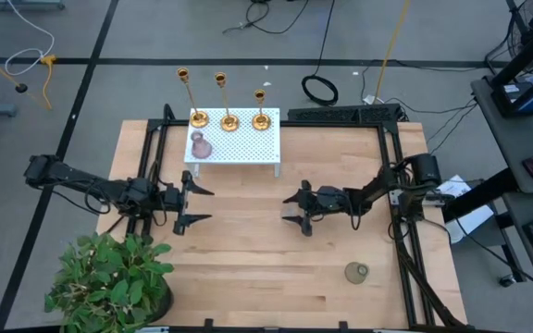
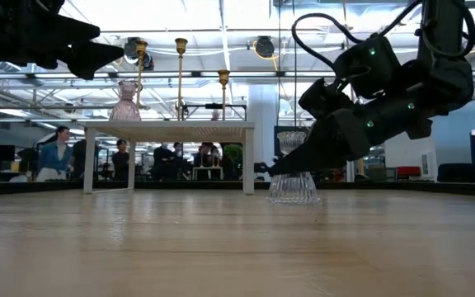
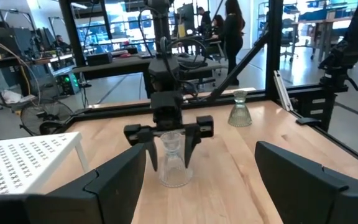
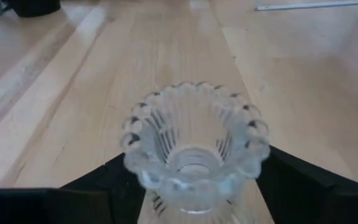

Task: Pick & Place candle stick holders
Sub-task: Put the transparent candle holder on the shelf

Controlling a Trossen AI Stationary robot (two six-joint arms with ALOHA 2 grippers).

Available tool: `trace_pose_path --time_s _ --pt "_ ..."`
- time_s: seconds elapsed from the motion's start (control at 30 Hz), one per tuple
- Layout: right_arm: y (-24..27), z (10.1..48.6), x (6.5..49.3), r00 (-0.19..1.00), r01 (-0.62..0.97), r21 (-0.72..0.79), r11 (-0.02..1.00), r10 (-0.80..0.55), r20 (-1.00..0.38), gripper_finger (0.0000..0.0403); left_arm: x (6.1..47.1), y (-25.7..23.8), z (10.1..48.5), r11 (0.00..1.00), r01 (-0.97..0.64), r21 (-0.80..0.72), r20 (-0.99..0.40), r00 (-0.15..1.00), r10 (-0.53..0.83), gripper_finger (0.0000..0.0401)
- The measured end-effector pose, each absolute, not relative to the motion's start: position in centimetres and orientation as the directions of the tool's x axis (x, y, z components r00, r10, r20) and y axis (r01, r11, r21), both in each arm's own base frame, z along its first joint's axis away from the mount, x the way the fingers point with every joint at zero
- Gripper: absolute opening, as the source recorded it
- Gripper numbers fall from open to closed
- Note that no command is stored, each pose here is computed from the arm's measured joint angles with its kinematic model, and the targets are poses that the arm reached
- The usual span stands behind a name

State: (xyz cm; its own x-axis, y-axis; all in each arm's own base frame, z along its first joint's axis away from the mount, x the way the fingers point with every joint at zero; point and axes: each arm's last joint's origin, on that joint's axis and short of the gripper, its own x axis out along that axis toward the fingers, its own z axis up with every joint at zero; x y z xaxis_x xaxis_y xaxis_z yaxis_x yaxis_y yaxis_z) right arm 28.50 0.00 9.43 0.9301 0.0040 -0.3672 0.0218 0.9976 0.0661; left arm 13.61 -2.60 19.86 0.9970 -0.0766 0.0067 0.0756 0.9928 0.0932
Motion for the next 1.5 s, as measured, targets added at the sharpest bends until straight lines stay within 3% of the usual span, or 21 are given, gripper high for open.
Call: trace_pose_path --time_s 0.47,0.8,1.23,1.5 --pt "-1.2 10.3 28.7 0.956 0.078 0.123 0.989 -0.040 -0.291 0.0115 13.6 -2.6 19.9 0.993 0.076 0.095 0.006 0.997 -0.077 0.0310" --pt "-1.9 12.2 29.4 0.991 0.079 0.170 0.982 -0.060 -0.116 0.0120 13.6 -2.6 19.8 0.992 0.076 0.099 0.004 0.997 -0.077 0.0310" --pt "-2.2 19.0 35.7 0.992 -0.006 0.118 0.993 -0.009 0.124 0.0116 13.6 -2.6 19.7 0.989 0.082 0.124 -0.009 0.997 -0.082 0.0310" --pt "-3.8 24.6 41.1 0.997 0.044 -0.054 0.998 -0.047 -0.062 0.0115 13.4 -3.5 19.7 0.979 0.156 0.130 -0.007 0.988 -0.157 0.0310"
